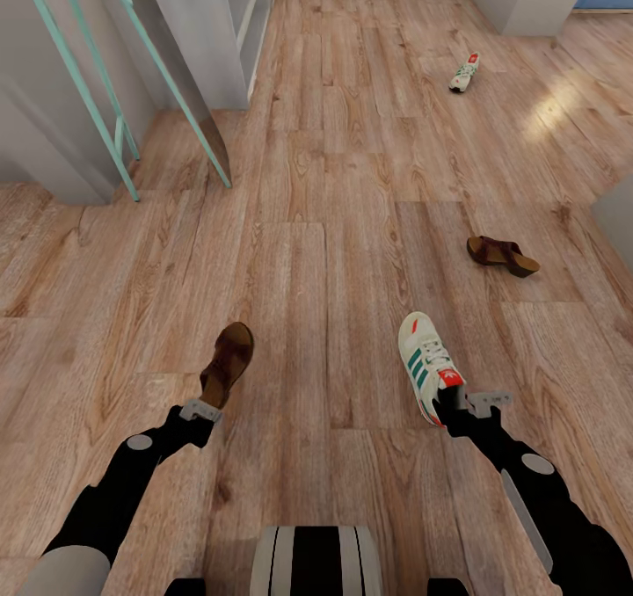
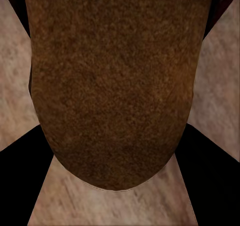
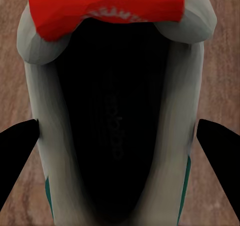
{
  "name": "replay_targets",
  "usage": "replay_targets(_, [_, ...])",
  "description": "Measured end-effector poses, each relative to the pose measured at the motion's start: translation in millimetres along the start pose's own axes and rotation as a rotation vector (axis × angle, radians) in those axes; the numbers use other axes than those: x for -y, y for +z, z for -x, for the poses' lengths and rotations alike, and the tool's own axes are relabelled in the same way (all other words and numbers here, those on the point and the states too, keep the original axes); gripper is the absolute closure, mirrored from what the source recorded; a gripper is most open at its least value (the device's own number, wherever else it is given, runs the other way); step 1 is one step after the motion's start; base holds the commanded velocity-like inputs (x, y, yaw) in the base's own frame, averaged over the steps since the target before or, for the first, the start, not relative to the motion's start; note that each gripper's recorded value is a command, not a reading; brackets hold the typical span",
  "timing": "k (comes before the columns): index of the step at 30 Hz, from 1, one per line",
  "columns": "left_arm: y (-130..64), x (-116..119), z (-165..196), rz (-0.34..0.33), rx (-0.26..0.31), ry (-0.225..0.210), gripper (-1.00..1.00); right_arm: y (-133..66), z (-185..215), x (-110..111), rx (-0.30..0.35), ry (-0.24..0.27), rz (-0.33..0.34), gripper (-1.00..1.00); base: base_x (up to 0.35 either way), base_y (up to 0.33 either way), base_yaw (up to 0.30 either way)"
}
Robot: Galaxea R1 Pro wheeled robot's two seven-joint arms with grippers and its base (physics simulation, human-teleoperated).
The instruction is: Pick up the two gym shoes and the two sandals from the corridor floor and place them onto the hallstand (shoe rack) in the corridor, making sure they are on the rack and not on the floor. Arrange them so the two gym shoes are next to each other and the two sandals are next to each other.
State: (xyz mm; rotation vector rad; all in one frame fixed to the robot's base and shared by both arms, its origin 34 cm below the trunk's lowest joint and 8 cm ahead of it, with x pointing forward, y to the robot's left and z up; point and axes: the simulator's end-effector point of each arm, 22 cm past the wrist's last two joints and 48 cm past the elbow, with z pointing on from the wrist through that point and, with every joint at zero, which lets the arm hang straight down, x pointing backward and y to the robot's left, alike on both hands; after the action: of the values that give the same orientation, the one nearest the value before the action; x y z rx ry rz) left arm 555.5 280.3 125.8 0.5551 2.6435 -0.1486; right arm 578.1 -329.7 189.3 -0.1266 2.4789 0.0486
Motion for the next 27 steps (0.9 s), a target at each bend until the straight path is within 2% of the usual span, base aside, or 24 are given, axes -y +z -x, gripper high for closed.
replay_targets(4, [-2.0,-1,4,0.003,0.014,-0.02,1.0,-2.0,6,3,0.01,-0.003,-0.004,1.0,0.0,0.0,0.0])
replay_targets(13, [-18.1,-3,15,0.014,0.039,-0.021,1.0,-13.1,32,4,0.057,-0.006,-0.008,1.0,0.0,0.0,0.0])
replay_targets(15, [-22.9,-4,10,0.019,0.046,-0.04,1.0,-14.9,35,3,0.063,-0.005,-0.007,1.0,0.0,0.0,0.0])
replay_targets(18, [-31.2,-14,14,0.047,0.095,-0.073,1.0,-17.8,39,2,0.071,-0.004,-0.008,1.0,0.0,0.0,0.0])
replay_targets(20, [-34.5,-17,16,0.058,0.112,-0.077,1.0,-20.0,44,1,0.08,-0.004,-0.008,1.0,0.0,0.0,0.0])
replay_targets(25, [-41.8,-25,5,0.105,0.116,-0.102,1.0,-25.4,54,1,0.1,-0.005,-0.009,1.0,0.0,0.0,0.0])
replay_targets(27, [-47.4,-29,-12,0.138,0.128,-0.143,1.0,-28.0,56,0,0.116,-0.009,-0.008,1.0,0.0,0.0,0.0])
